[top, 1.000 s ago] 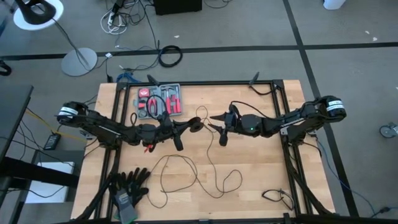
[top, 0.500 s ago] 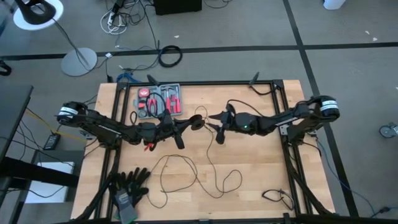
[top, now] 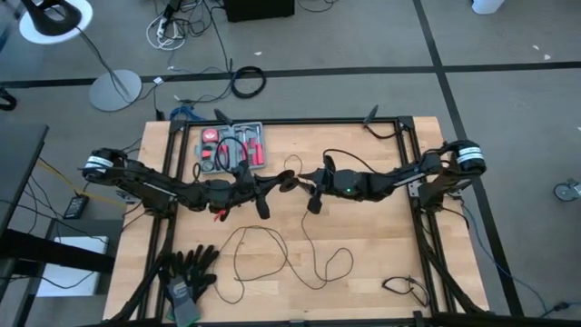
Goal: Coil cords
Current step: Coil the black wire onto the spool
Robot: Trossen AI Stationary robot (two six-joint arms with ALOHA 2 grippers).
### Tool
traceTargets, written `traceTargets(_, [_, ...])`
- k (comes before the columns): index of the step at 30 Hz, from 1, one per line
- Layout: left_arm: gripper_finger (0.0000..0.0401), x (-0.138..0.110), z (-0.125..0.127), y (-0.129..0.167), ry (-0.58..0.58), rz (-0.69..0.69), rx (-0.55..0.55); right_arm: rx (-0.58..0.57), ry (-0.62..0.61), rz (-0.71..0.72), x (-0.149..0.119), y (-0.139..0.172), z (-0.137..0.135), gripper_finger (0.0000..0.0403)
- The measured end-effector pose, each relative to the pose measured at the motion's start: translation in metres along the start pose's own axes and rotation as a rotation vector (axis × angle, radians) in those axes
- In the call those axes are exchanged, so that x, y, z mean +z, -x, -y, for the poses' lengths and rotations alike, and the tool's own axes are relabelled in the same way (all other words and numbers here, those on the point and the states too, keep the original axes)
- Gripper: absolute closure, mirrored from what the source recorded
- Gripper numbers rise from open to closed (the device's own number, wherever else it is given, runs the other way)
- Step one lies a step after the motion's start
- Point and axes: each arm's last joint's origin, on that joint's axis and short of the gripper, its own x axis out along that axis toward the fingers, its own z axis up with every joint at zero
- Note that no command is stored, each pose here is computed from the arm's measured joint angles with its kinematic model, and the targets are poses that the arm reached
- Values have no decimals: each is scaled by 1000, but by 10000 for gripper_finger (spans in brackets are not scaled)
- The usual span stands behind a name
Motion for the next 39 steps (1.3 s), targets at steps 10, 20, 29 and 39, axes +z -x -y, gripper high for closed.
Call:
traceTargets(10, [401,0,0,0,-16,1,3,-50,2,-60,5,11,5,354])
traceTargets(20, [401,-1,-1,0,-21,-2,32,-58,-55,-81,8,17,7,372])
traceTargets(29, [401,2,-1,0,-10,23,45,-80,-169,-152,-6,13,4,399])
traceTargets(39, [401,3,-4,-6,-26,9,109,106,-144,-203,-3,-49,-37,401])
